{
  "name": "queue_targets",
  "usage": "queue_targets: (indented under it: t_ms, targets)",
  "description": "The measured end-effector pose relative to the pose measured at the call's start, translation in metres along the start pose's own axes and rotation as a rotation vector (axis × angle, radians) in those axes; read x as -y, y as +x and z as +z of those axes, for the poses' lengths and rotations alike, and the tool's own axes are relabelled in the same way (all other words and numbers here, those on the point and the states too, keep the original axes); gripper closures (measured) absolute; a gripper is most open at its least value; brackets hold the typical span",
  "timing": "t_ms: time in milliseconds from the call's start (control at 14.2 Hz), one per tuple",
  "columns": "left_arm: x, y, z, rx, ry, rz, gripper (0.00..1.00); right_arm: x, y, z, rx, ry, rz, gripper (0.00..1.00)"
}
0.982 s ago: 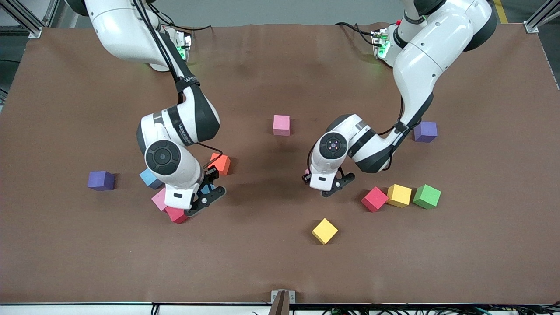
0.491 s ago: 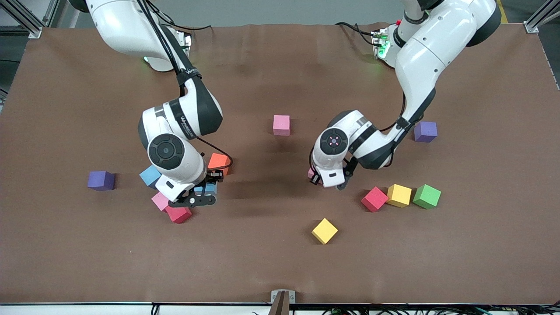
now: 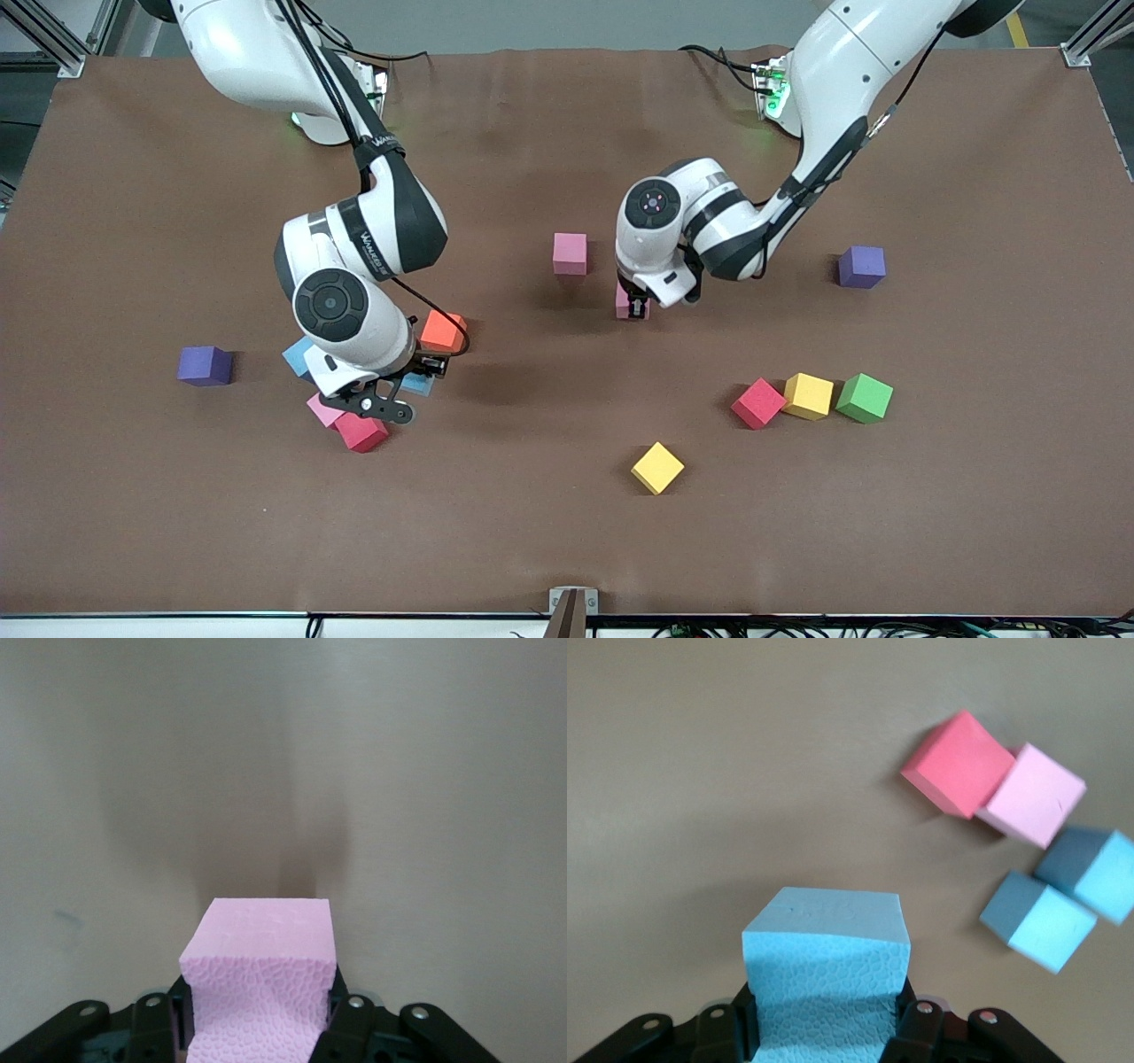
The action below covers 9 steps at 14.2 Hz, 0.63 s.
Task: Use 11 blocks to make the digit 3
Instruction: 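Carry the pink cube toward the first pink while the right gripper brings blue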
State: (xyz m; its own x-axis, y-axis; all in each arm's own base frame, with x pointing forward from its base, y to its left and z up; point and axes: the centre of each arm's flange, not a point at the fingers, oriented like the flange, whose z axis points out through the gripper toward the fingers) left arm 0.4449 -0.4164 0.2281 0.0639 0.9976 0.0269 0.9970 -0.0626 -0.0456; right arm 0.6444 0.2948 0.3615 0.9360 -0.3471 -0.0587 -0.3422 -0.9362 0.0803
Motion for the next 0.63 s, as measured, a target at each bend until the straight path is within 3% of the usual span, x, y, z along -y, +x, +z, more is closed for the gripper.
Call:
queue_targets:
  t_ms: [281, 632]
  targets:
    - [0.032, -0.003, 0.017, -0.014, 0.029, -0.081, 0.46, 0.017, -0.018, -0.003, -0.002, 0.005, 0.366, 0.44]
    - [0.056, -0.018, 0.021, 0.042, 0.025, -0.088, 0.46, 0.026, -0.034, 0.0, 0.016, -0.03, 0.586, 0.44]
